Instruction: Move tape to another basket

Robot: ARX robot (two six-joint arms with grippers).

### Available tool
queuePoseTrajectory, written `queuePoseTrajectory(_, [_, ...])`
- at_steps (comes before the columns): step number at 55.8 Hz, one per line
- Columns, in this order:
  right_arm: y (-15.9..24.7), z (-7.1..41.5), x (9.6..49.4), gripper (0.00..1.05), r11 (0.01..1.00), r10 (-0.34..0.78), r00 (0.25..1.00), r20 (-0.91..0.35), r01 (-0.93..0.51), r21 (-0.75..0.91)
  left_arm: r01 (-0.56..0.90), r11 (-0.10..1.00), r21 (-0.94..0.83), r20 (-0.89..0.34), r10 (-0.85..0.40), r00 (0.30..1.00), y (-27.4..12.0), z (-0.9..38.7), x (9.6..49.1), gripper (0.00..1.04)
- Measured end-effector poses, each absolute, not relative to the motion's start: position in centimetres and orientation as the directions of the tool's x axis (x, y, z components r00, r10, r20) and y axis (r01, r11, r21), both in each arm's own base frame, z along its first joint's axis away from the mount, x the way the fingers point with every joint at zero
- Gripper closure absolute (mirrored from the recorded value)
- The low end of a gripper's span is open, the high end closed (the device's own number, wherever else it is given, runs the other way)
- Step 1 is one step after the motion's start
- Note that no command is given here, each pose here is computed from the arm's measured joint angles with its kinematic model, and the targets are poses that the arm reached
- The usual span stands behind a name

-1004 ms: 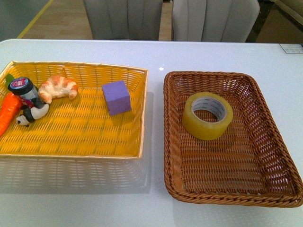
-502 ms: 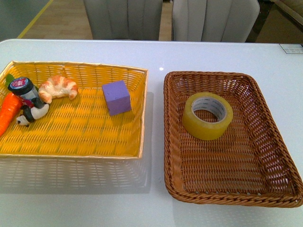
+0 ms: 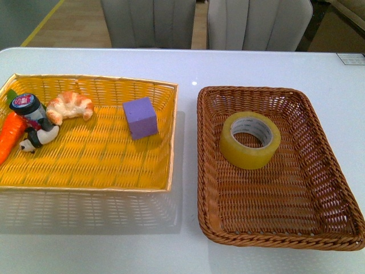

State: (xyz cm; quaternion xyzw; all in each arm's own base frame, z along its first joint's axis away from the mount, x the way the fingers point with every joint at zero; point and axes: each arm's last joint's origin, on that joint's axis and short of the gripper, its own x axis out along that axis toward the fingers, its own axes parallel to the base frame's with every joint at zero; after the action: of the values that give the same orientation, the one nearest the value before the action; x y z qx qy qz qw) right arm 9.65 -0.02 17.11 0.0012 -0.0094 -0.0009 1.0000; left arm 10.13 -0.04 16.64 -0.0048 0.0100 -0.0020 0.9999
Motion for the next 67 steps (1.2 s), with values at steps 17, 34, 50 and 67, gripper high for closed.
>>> queuePoseTrajectory(17, [-0.02, 17.11, 9.65, 0.09, 1.0, -0.002, 1.0, 0.019, 0.002, 0.002, 0.003, 1.0, -0.009, -0.001, -0.003, 1.0, -0.03, 16.73, 9.78, 1.03])
queuePoseTrajectory(34, [-0.02, 17.09, 9.66, 0.09, 1.0, -0.002, 1.0, 0.019, 0.002, 0.002, 0.003, 1.0, -0.009, -0.001, -0.003, 1.0, -0.03, 16.73, 9.78, 1.03])
queuePoseTrajectory(50, [-0.02, 17.11, 9.65, 0.09, 1.0, -0.002, 1.0, 0.019, 0.002, 0.002, 0.003, 1.0, -0.009, -0.001, -0.003, 1.0, -0.03, 16.73, 9.78, 0.54])
queuePoseTrajectory(67, [-0.02, 17.09, 9.66, 0.09, 1.0, -0.002, 1.0, 0.019, 0.002, 0.002, 0.003, 1.0, -0.007, -0.001, -0.003, 1.0, -0.03, 16.73, 9.78, 0.09])
